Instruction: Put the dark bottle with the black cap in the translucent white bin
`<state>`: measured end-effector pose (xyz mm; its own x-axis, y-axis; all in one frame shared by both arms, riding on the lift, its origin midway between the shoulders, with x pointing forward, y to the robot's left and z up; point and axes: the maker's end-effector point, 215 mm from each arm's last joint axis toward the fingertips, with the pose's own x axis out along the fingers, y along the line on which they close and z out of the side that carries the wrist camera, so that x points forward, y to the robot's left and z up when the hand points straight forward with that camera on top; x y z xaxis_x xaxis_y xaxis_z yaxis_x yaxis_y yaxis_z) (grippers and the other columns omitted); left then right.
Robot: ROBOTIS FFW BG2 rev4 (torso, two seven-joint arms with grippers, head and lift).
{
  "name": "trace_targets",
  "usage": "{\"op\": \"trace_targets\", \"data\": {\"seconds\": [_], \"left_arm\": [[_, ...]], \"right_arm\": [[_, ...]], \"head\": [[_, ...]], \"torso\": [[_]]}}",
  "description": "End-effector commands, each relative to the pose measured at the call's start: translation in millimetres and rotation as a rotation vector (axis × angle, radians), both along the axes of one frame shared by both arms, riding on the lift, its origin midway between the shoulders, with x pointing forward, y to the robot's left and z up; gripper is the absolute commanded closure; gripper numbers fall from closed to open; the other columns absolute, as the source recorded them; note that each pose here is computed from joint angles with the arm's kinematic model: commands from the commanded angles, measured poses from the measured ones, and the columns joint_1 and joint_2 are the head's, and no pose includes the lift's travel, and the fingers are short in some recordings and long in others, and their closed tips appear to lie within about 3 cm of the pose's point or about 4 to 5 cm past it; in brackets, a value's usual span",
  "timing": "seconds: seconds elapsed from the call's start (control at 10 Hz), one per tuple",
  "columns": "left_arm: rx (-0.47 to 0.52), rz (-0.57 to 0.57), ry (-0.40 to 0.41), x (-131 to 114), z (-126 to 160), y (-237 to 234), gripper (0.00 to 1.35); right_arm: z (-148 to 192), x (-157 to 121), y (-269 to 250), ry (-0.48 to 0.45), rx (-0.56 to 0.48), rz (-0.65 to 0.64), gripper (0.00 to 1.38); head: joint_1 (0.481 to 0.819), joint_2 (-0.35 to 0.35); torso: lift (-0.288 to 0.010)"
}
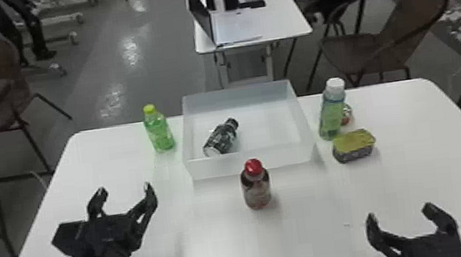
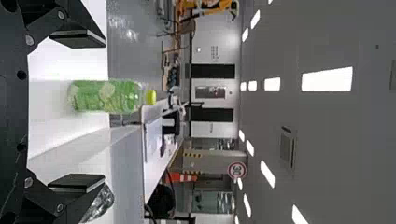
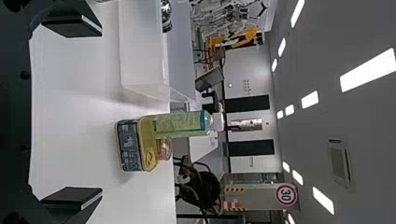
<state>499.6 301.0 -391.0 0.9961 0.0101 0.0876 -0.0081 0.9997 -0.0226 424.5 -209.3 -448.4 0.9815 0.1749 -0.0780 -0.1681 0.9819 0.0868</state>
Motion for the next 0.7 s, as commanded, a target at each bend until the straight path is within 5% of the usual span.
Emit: {"op": "trace_targets", "data": {"seconds": [0.0,0.4,0.6], "left_arm": [[-0.062,0.092,0.007,-48,-19,8,0.26],[-0.055,0.161,0.045,-95,-45,6,0.26],[-0.059,0.150,0.040,-93,-43,-2,0.26]], "right_arm": [[7,0,-7,-0.012,-0.010,-0.010,0.09],[12,-6,-22,-0.015,-0.042,-0.031,0.09],[8,-9,-20,-0.006,-0.043,-0.027,0.09]], "head": [[0.695,0.107],[0.695,0.105],[0.695,0.106]], "torso": [[-0.059],[-0.059],[-0.059]]}}
